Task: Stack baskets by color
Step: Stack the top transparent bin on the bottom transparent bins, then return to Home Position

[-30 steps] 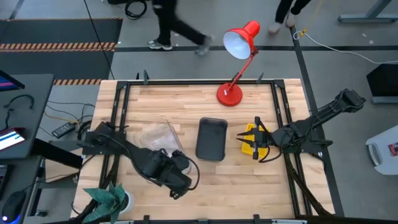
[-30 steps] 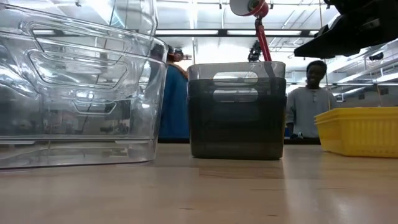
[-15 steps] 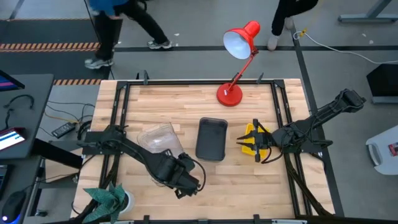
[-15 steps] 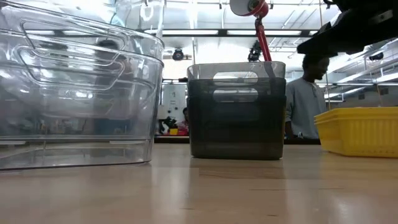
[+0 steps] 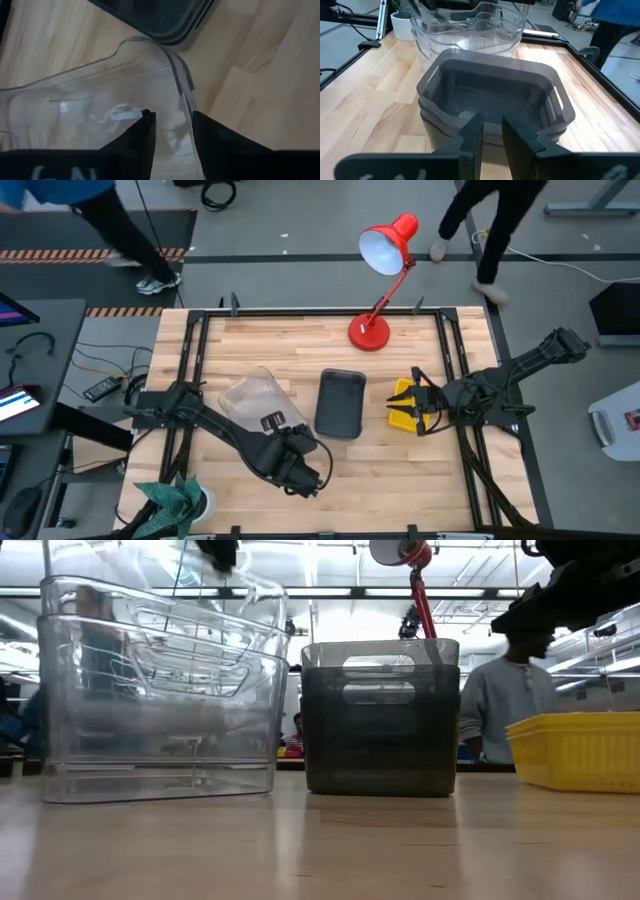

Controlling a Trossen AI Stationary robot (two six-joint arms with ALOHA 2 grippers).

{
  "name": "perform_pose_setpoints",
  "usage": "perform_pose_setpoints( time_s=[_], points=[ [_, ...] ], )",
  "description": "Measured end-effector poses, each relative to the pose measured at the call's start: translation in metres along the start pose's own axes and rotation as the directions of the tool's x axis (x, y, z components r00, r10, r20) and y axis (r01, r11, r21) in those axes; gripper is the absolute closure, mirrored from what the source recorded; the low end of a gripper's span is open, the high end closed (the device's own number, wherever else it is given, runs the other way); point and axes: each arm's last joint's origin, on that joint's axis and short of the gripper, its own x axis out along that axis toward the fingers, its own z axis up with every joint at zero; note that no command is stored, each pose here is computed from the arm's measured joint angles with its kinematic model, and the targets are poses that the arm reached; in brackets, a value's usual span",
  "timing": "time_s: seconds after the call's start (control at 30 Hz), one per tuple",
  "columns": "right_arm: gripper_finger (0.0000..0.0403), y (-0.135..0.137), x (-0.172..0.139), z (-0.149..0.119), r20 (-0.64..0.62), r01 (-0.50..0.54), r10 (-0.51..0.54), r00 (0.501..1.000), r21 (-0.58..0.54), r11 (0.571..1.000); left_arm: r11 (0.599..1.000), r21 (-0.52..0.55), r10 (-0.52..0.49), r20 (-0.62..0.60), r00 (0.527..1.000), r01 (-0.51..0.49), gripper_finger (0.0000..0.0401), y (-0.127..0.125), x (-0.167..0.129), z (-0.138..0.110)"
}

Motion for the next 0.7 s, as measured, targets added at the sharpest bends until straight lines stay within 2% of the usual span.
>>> perform_pose_setpoints(
  time_s=[0.2,0.3,0.4,0.47,0.57,0.63,0.7],
  points=[
    [0.0325,-0.001,-0.002,0.000,0.004,0.000,0.000,1.000,0.007,1.000,1.000,-0.015,-0.010,-0.038,0.999,0.009,0.0287,-0.003,0.008,-0.004],
    [0.0325,-0.001,-0.002,0.001,0.006,-0.002,0.002,1.000,0.011,1.000,0.997,-0.068,-0.038,0.001,0.999,0.038,0.0287,0.003,-0.003,0.000],
    [0.0325,-0.001,-0.003,0.001,0.011,-0.011,0.011,1.000,0.023,1.000,0.990,-0.108,-0.089,0.052,0.995,0.094,0.0271,0.008,-0.016,0.003],
    [0.0325,-0.001,-0.002,0.001,0.010,-0.015,0.015,1.000,0.026,1.000,0.990,-0.107,-0.091,0.050,0.995,0.096,0.0250,0.006,-0.014,0.003],
    [0.0325,0.000,-0.003,0.001,0.014,-0.017,0.017,1.000,0.027,0.999,0.995,-0.091,-0.030,0.047,0.998,0.034,0.0222,0.011,-0.012,0.002],
    [0.0325,0.000,-0.003,0.003,0.029,-0.022,0.021,0.999,0.028,0.999,0.995,-0.080,0.067,0.105,0.992,-0.058,0.0213,0.019,-0.016,-0.001],
    [0.0325,0.000,-0.003,0.003,0.033,-0.028,0.027,0.999,0.027,0.999,0.992,-0.090,0.103,0.159,0.982,-0.090,0.0213,0.025,-0.021,0.001]
  ],
)
